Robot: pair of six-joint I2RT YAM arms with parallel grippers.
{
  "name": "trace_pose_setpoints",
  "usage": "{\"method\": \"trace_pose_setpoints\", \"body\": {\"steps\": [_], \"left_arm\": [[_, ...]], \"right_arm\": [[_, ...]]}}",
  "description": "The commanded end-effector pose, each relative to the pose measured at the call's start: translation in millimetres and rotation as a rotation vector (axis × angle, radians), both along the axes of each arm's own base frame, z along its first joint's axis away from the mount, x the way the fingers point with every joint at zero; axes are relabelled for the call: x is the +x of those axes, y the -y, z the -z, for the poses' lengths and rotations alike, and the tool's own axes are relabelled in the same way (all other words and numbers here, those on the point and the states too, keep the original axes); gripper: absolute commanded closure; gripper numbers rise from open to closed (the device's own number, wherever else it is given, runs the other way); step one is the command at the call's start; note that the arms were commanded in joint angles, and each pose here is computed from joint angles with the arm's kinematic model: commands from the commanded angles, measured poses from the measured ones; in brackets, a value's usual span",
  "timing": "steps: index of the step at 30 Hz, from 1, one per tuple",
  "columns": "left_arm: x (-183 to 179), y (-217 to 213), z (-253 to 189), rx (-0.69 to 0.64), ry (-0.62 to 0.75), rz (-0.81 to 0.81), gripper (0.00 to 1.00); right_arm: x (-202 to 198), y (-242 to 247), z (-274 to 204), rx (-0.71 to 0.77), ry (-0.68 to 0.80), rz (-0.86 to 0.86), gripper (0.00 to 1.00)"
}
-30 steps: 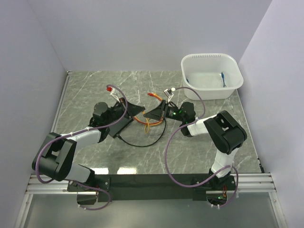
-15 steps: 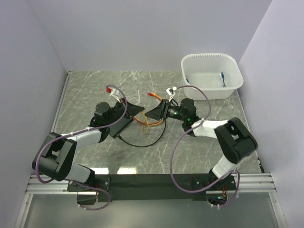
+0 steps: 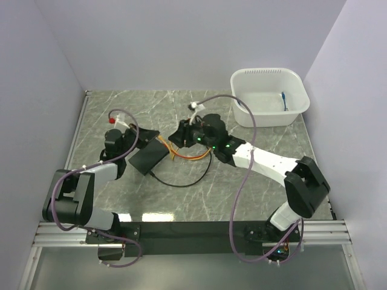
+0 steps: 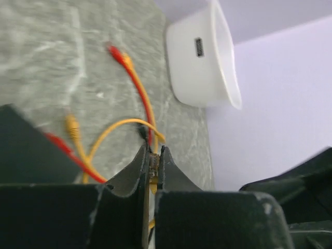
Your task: Insert the plug into the switch port
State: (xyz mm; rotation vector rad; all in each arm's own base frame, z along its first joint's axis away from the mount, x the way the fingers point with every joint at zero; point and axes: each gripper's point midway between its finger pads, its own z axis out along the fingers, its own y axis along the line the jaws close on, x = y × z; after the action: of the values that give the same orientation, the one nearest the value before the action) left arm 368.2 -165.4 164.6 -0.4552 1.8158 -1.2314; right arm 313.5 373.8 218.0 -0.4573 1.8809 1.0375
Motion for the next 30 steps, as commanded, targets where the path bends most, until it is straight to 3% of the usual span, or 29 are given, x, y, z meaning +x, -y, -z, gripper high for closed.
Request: {"method": "trace_pose_setpoints", "body": {"steps": [1,11,17,30], "left_arm": [[-1,-15,5,-0.054,-0.030,-0.013,0.99],[4,-36,31,-0.035,-0.121,-0.086,1.00],[5,-38,38,-0.036,-0.136,-0.088,0.99],[6,-38,40,-0.029,-0.132,-0.079,1.00]], "right_arm": [[22,4,20,-0.217,0.042,0.119,0.48],[39,-46,53,-0.462,0.086,0.121,0.57],[36,-61,54,-0.444,0.086,0.071,0.63],[33,-87,67,-0.390,0.044,-0.007,0.63]]}}
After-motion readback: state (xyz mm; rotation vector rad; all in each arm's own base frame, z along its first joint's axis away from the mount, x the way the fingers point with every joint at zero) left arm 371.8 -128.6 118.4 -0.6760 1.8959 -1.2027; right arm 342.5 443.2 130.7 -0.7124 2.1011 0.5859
